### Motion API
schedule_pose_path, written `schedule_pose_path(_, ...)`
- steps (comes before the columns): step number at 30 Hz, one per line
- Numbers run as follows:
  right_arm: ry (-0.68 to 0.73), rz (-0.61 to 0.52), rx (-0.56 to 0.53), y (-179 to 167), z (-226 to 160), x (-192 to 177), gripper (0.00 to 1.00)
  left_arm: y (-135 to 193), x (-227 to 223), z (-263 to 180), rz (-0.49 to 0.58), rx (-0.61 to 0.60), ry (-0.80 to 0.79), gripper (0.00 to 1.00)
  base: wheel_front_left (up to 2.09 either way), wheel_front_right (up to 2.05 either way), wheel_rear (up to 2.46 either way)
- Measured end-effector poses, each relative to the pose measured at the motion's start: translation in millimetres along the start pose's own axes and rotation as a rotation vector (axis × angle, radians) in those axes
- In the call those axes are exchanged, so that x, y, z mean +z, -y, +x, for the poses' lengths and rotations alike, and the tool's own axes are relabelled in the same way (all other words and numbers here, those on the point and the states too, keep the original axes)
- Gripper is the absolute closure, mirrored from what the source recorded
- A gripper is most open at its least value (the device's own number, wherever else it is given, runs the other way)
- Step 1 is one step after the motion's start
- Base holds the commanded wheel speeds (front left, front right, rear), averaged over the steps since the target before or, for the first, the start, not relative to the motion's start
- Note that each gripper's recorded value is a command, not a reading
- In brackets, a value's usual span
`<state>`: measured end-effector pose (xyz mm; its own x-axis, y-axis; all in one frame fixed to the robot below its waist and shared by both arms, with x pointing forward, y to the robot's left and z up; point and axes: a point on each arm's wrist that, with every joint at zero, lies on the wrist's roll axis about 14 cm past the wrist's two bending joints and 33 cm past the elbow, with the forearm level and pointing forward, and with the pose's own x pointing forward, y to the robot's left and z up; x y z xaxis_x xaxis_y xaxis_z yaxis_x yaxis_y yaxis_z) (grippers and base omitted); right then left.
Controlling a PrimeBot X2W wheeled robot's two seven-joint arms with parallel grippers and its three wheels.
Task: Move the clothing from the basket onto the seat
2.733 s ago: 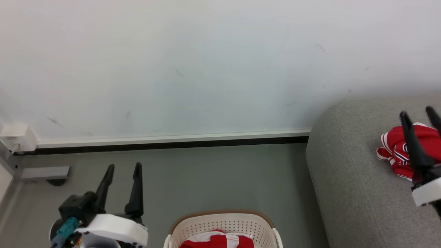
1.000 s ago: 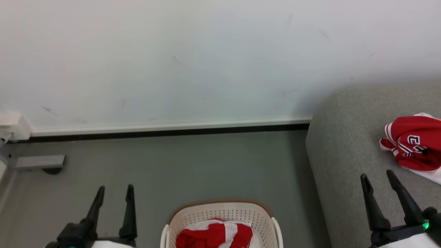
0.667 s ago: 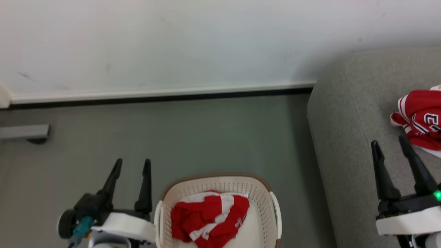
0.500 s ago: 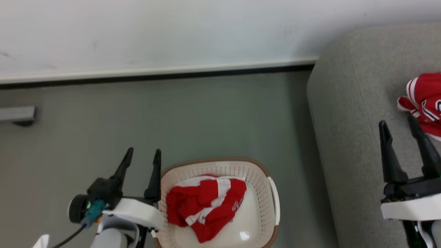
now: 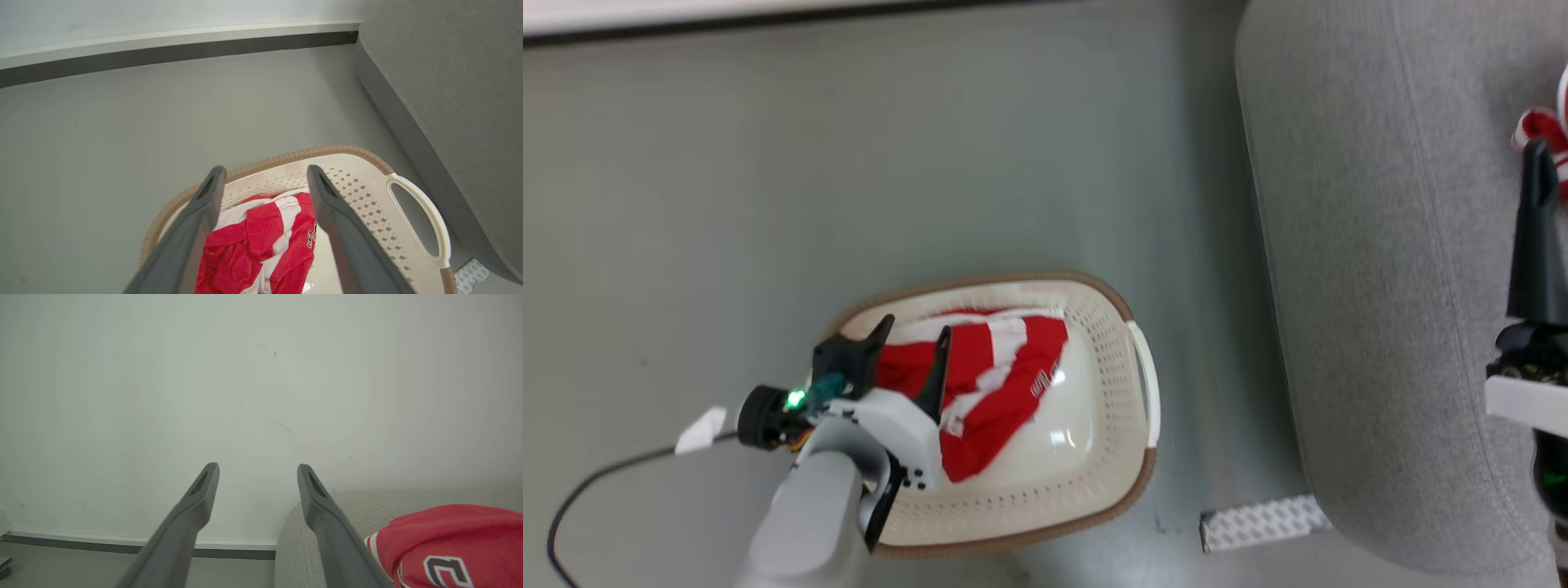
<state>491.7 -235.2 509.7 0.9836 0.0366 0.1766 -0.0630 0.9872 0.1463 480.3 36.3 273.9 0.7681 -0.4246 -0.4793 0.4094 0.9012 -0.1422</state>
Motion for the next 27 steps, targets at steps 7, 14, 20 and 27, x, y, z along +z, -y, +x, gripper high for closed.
schedule_pose_path(7,0.006,-0.013,-0.023,10.1,13.5,-14.7,0.0,12.2,-66.2,35.9,0.039,-0.091,-0.237,0.0,0.0,0.0,0.0)
schedule_pose_path(14,0.0,-0.023,-0.042,16.6,22.4,-33.1,0.0,17.3,-115.6,61.1,0.059,-0.144,-0.403,0.0,0.0,0.0,0.0)
schedule_pose_path(20,-0.004,-0.037,-0.057,20.6,25.8,-44.4,0.0,21.2,-147.1,77.8,0.056,-0.168,-0.506,0.0,0.0,0.0,0.0)
schedule_pose_path(27,-0.017,-0.051,-0.071,23.7,24.9,-53.0,0.0,18.2,-183.0,85.9,0.093,-0.178,-0.639,0.0,0.0,0.0,0.0)
